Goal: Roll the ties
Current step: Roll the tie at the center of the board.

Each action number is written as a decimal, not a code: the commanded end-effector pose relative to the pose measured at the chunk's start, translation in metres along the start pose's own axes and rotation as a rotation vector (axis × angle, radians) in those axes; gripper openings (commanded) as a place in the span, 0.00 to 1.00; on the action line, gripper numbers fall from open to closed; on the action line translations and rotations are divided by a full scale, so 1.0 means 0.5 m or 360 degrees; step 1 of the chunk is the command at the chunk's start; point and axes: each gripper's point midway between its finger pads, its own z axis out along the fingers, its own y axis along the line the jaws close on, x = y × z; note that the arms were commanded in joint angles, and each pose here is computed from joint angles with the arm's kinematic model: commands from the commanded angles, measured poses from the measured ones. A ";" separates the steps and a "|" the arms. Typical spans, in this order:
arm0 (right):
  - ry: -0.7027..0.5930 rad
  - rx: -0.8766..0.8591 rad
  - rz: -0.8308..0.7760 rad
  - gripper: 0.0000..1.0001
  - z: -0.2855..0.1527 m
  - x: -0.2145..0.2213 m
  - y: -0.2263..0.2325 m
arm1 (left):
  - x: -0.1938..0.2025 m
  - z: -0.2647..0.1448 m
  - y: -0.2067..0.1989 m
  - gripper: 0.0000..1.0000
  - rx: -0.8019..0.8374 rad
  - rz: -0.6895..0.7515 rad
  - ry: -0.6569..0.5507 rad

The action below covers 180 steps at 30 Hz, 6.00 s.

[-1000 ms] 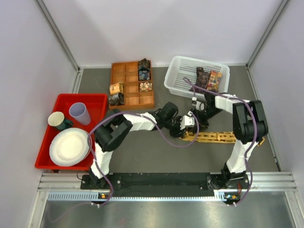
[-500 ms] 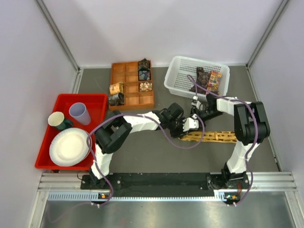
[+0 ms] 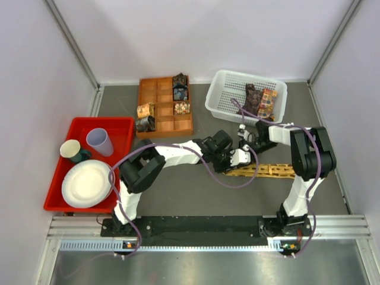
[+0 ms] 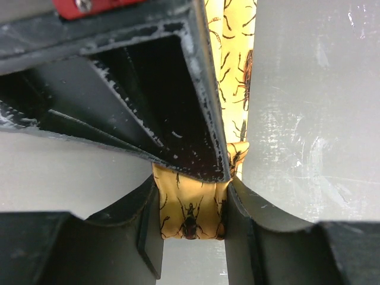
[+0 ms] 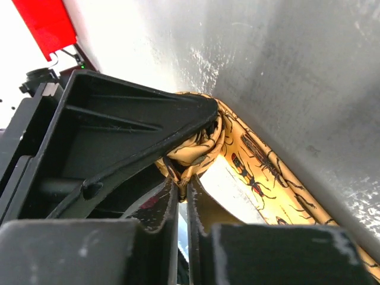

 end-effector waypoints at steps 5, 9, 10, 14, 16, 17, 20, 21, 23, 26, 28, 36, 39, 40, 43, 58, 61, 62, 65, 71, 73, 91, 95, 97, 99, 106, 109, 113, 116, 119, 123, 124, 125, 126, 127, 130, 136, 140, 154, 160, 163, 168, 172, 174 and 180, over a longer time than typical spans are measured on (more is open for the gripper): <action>0.0016 0.0288 -0.0046 0.00 0.013 0.005 -0.070 | 0.142 0.015 -0.094 0.58 0.0225 -0.0258 0.0183; 0.0021 0.0445 -0.0010 0.00 0.002 0.006 -0.107 | 0.104 0.006 -0.075 0.74 0.0207 -0.0341 -0.0176; 0.0028 0.0473 -0.0001 0.00 0.000 0.006 -0.114 | 0.097 0.004 -0.074 0.76 0.0208 -0.0336 -0.0232; 0.0051 0.0545 0.0045 0.00 -0.001 -0.003 -0.138 | 0.049 -0.001 -0.054 0.82 0.0172 -0.0244 -0.0526; 0.0051 0.0555 0.0045 0.00 -0.001 -0.011 -0.140 | 0.027 0.001 -0.038 0.82 0.0150 -0.0215 -0.0637; 0.0053 0.0567 0.0050 0.00 -0.001 -0.013 -0.143 | 0.022 0.002 -0.034 0.82 0.0144 -0.0213 -0.0665; 0.0066 0.0590 0.0063 0.00 -0.001 -0.015 -0.149 | 0.002 0.006 -0.020 0.82 0.0104 -0.0154 -0.0781; 0.0077 0.0595 0.0073 0.00 -0.001 -0.014 -0.151 | 0.002 0.009 -0.020 0.82 0.0104 -0.0140 -0.0801; 0.0079 0.0610 0.0072 0.00 -0.003 -0.022 -0.152 | -0.020 0.006 -0.017 0.82 0.0100 -0.0067 -0.0901; 0.0101 0.0603 0.0084 0.00 -0.002 -0.027 -0.151 | -0.032 0.010 -0.016 0.82 0.0113 -0.0027 -0.0959; 0.0126 0.0599 0.0100 0.00 -0.001 -0.024 -0.153 | -0.039 0.015 -0.015 0.81 0.0122 0.0010 -0.0971; 0.0149 0.0582 0.0094 0.00 0.002 -0.017 -0.150 | -0.062 0.035 -0.012 0.80 0.0136 0.0139 -0.0949; 0.0155 0.0567 0.0089 0.00 0.004 -0.017 -0.148 | -0.057 0.047 -0.022 0.75 0.0174 0.0169 -0.0899; 0.0154 0.0560 0.0095 0.00 0.004 -0.018 -0.147 | -0.054 0.050 -0.025 0.75 0.0180 0.0183 -0.0889; 0.0159 0.0535 0.0089 0.00 0.007 -0.021 -0.142 | -0.048 0.063 -0.038 0.63 0.0224 0.0205 -0.0822; 0.0009 0.0269 -0.0154 0.37 -0.048 -0.042 -0.014 | 0.110 0.035 -0.078 0.08 0.0244 -0.0303 -0.0255; -0.0013 0.0197 -0.0176 0.42 -0.058 -0.032 0.008 | 0.135 0.020 -0.082 0.04 0.0198 -0.0407 -0.0129; -0.0036 0.0175 -0.0207 0.42 -0.063 -0.032 0.022 | 0.133 0.014 -0.078 0.03 0.0181 -0.0430 -0.0111; -0.0083 0.0073 -0.0235 0.47 -0.062 -0.033 0.048 | 0.148 0.004 -0.076 0.02 0.0146 -0.0475 0.0006; -0.0066 0.0033 -0.0161 0.49 -0.033 -0.036 0.049 | 0.163 -0.007 -0.058 0.02 0.0072 -0.0525 0.0171; -0.0037 0.0056 -0.0178 0.49 -0.015 -0.035 0.041 | 0.164 -0.007 -0.055 0.02 0.0048 -0.0524 0.0193; 0.0000 0.0125 -0.0173 0.00 0.035 -0.043 -0.004 | 0.161 0.014 -0.084 0.11 0.0075 -0.0507 0.0286; -0.0013 0.0180 -0.0203 0.00 0.032 -0.050 -0.014 | 0.180 0.012 -0.083 0.22 0.0060 -0.0454 0.0335; -0.0001 0.0193 -0.0197 0.00 0.033 -0.050 -0.020 | 0.180 0.014 -0.084 0.31 0.0070 -0.0419 0.0315; -0.0002 0.0215 -0.0207 0.00 0.033 -0.050 -0.026 | 0.174 0.014 -0.083 0.36 0.0076 -0.0400 0.0285; -0.0010 0.0301 -0.0196 0.00 0.030 -0.047 -0.049 | 0.132 0.005 -0.056 0.76 0.0023 -0.0388 0.0043; -0.0034 0.0344 -0.0170 0.00 0.026 -0.054 -0.062 | 0.102 -0.011 -0.030 0.88 0.0018 -0.0393 -0.0145; -0.0039 0.0380 -0.0137 0.00 0.021 -0.057 -0.076 | 0.068 -0.037 -0.016 0.99 0.0063 -0.0411 -0.0385; -0.0048 0.0428 -0.0134 0.00 0.010 -0.056 -0.091 | 0.047 -0.062 0.002 0.99 -0.0007 -0.0351 -0.0536; -0.0057 0.0461 -0.0135 0.00 -0.001 -0.055 -0.105 | 0.028 -0.070 -0.004 0.99 0.0033 -0.0287 -0.0602; -0.0083 0.0529 -0.0155 0.00 -0.012 -0.061 -0.118 | 0.008 -0.062 0.004 0.99 0.0050 -0.0296 -0.0658; -0.0081 0.0543 -0.0211 0.00 -0.015 -0.063 -0.122 | -0.004 -0.064 0.005 0.99 0.0057 -0.0262 -0.0707; -0.0087 0.0555 -0.0225 0.00 -0.017 -0.066 -0.123 | -0.009 -0.063 0.003 0.99 0.0066 -0.0247 -0.0729; -0.0092 0.0582 -0.0231 0.00 -0.020 -0.068 -0.129 | -0.008 -0.057 -0.003 0.99 0.0081 -0.0250 -0.0738; -0.0096 0.0599 -0.0238 0.00 -0.022 -0.069 -0.132 | -0.013 -0.056 -0.003 0.99 0.0083 -0.0240 -0.0759; -0.0121 0.0646 -0.0259 0.00 -0.029 -0.073 -0.138 | -0.030 -0.043 0.003 0.99 0.0071 -0.0231 -0.0816; -0.0172 0.0699 -0.0249 0.00 -0.038 -0.084 -0.141 | -0.065 -0.006 0.019 0.99 0.0062 -0.0214 -0.0930; -0.0178 0.0728 -0.0244 0.00 -0.042 -0.087 -0.145 | -0.080 0.013 0.026 0.99 0.0056 -0.0228 -0.0995; -0.0152 0.0637 -0.0166 0.00 -0.040 -0.087 -0.108 | -0.042 0.046 0.004 0.34 0.0092 -0.0295 -0.0780; -0.0173 0.0469 -0.0155 0.27 -0.087 -0.093 -0.039 | 0.073 0.016 -0.025 0.27 0.0060 -0.0268 -0.0305; -0.0145 0.0357 -0.0187 0.37 -0.101 -0.078 -0.009 | 0.114 0.001 -0.033 0.26 0.0049 -0.0273 -0.0120; -0.0137 0.0065 -0.0145 0.45 -0.091 -0.055 0.048 | 0.150 -0.002 -0.035 0.27 0.0052 -0.0265 0.0078; -0.0127 -0.0017 -0.0085 0.48 -0.067 -0.050 0.062 | 0.157 0.004 -0.038 0.32 0.0049 -0.0257 0.0160; -0.0103 -0.0025 -0.0090 0.48 -0.054 -0.047 0.065 | 0.157 0.008 -0.042 0.34 0.0051 -0.0235 0.0189; -0.0036 0.0023 -0.0093 0.46 -0.010 -0.045 0.038 | 0.159 0.018 -0.051 0.41 0.0048 -0.0193 0.0255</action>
